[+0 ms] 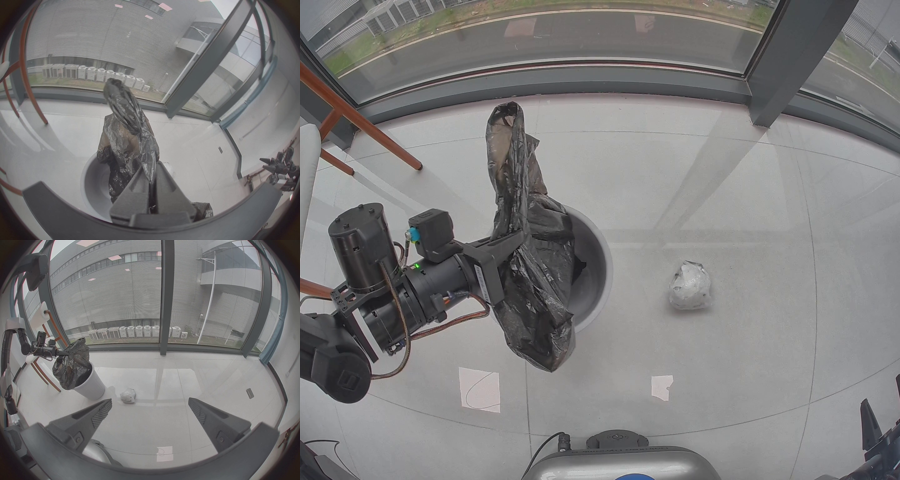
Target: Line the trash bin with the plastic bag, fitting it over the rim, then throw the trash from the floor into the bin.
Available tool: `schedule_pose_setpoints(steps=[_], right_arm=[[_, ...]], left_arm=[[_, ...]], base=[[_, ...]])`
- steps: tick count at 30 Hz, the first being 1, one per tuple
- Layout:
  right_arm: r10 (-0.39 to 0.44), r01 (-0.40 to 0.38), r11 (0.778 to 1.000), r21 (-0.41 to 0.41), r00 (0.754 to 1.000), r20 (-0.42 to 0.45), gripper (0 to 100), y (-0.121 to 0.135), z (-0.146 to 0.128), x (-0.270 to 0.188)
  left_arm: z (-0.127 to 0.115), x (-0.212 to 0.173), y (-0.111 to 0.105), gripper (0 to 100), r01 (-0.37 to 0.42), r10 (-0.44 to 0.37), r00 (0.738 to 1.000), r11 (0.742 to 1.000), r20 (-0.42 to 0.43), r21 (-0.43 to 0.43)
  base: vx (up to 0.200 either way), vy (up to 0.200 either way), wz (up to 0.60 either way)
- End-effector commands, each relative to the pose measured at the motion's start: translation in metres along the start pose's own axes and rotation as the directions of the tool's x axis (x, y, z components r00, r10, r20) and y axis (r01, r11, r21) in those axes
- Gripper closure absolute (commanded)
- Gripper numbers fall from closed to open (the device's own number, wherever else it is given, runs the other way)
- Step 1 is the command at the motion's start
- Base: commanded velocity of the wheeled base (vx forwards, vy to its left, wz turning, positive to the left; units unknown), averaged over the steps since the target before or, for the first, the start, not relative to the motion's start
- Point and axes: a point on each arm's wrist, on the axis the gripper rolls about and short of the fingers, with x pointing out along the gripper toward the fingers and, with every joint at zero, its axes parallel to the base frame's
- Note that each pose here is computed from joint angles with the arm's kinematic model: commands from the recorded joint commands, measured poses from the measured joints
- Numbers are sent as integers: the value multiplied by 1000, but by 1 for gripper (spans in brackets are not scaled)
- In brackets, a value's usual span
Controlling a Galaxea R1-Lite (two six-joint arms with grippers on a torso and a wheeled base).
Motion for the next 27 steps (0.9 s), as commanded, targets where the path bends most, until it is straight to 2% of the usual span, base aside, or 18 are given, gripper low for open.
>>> schedule_pose_setpoints(steps=[1,5,7,10,14,17,20,24,26,27], right_arm=[[0,0,1000,0,1000,-1,0,0,-5,0],[0,0,1000,0,1000,-1,0,0,-5,0],[-1,1,1000,0,1000,-3,0,0,-5,0],[0,0,1000,1,1000,-1,0,0,-5,0],[-1,1,1000,1,1000,-1,0,0,-5,0],[-1,1,1000,3,1000,-3,0,0,-5,0],[-3,3,1000,3,1000,-3,0,0,-5,0],[-3,3,1000,4,1000,11,0,0,-3,0],[-6,5,1000,16,995,104,0,0,19,-7],[-1,-10,998,60,985,171,0,-2,58,-13]], left_arm=[[-4,15,-18,100,72,-71,997,996,-17,51],[1,31,-42,100,155,-155,988,986,-5,68],[-3,38,-55,100,190,-187,981,980,-42,66],[-8,37,-64,100,214,-208,974,975,-90,61],[-11,36,-64,100,164,-157,982,985,-107,61],[-8,38,-67,100,122,-118,989,992,-87,45],[-7,37,-76,100,119,-120,990,993,-75,-23],[-7,32,-88,100,150,-160,984,981,-75,-121],[-4,33,-91,100,157,-167,984,977,-64,-142],[-2,33,-92,100,163,-172,983,975,-55,-149]], base=[[0,200,0],[0,200,0],[0,200,0],[0,200,0],[0,200,0],[0,200,0],[0,0,0],[0,0,0],[0,0,0],[0,0,0]])
